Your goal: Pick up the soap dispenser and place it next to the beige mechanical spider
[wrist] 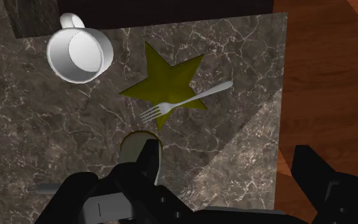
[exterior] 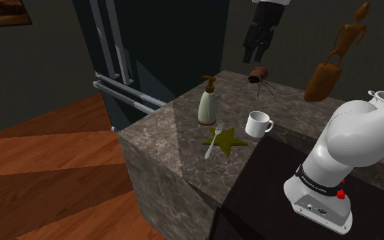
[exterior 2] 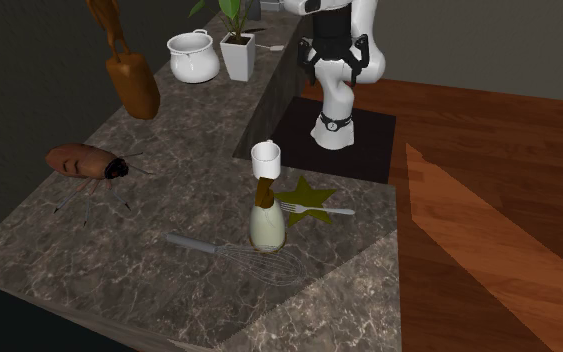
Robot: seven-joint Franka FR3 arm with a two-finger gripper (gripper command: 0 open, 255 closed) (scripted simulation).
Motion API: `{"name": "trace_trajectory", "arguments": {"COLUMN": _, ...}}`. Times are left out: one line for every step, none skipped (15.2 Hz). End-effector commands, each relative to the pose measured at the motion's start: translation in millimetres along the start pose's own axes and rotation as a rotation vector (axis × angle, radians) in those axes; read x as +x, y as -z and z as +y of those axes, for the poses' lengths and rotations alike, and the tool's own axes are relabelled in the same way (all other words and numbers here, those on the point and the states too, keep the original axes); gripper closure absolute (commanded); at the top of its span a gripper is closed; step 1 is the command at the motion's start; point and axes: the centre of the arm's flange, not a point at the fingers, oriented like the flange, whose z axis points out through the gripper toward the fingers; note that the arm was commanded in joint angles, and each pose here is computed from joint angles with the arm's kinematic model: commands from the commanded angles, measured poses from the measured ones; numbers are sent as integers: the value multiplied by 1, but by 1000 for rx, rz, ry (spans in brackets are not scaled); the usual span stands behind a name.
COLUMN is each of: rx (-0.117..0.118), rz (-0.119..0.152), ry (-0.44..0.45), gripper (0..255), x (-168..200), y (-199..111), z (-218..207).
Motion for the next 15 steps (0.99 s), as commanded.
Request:
{"name": "trace_trajectory", "arguments": {"rx": 0, "rz": 0, "ry": 0, "gripper": 0, "x": 0, "y": 0, "z": 0}}
{"name": "trace_trajectory", "arguments": {"rx": -8, "rz": 2, "ry": 2, "gripper": 0, "x": 9, "y": -7, "z": 4}}
{"name": "trace_trajectory", "arguments": {"rx": -17, "rz": 3, "ry": 4, "gripper": 0, "x": 19, "y": -14, "z": 9}}
{"name": "trace_trajectory", "arguments": {"rx": -25, "rz": 5, "ry": 6, "gripper": 0, "x": 28, "y": -21, "z": 13}}
{"name": "trace_trajectory", "arguments": {"rx": -33, "rz": 7, "ry": 8, "gripper": 0, "x": 38, "y": -28, "z": 18}}
{"name": "trace_trajectory", "arguments": {"rx": -41, "rz": 8, "ry": 10, "gripper": 0, "x": 47, "y": -35, "z": 22}}
{"name": "trace_trajectory", "arguments": {"rx": -50, "rz": 10, "ry": 12, "gripper": 0, "x": 57, "y": -42, "z": 27}}
{"name": "trace_trajectory", "arguments": {"rx": -58, "rz": 12, "ry": 14, "gripper": 0, "x": 66, "y": -48, "z": 31}}
{"name": "trace_trajectory", "arguments": {"rx": -66, "rz": 13, "ry": 16, "gripper": 0, "x": 76, "y": -55, "z": 36}}
{"name": "trace_trajectory", "arguments": {"rx": -74, "rz": 15, "ry": 18, "gripper": 0, "x": 85, "y": -62, "z": 40}}
{"name": "trace_trajectory", "arguments": {"rx": -83, "rz": 17, "ry": 20, "gripper": 0, "x": 95, "y": -68, "z": 45}}
{"name": "trace_trajectory", "arguments": {"rx": -91, "rz": 18, "ry": 22, "gripper": 0, "x": 104, "y": -75, "z": 50}}
{"name": "trace_trajectory", "arguments": {"rx": -99, "rz": 20, "ry": 24, "gripper": 0, "x": 114, "y": -81, "z": 54}}
{"name": "trace_trajectory", "arguments": {"rx": -108, "rz": 22, "ry": 26, "gripper": 0, "x": 124, "y": -88, "z": 59}}
{"name": "trace_trajectory", "arguments": {"rx": -116, "rz": 23, "ry": 29, "gripper": 0, "x": 133, "y": -94, "z": 64}}
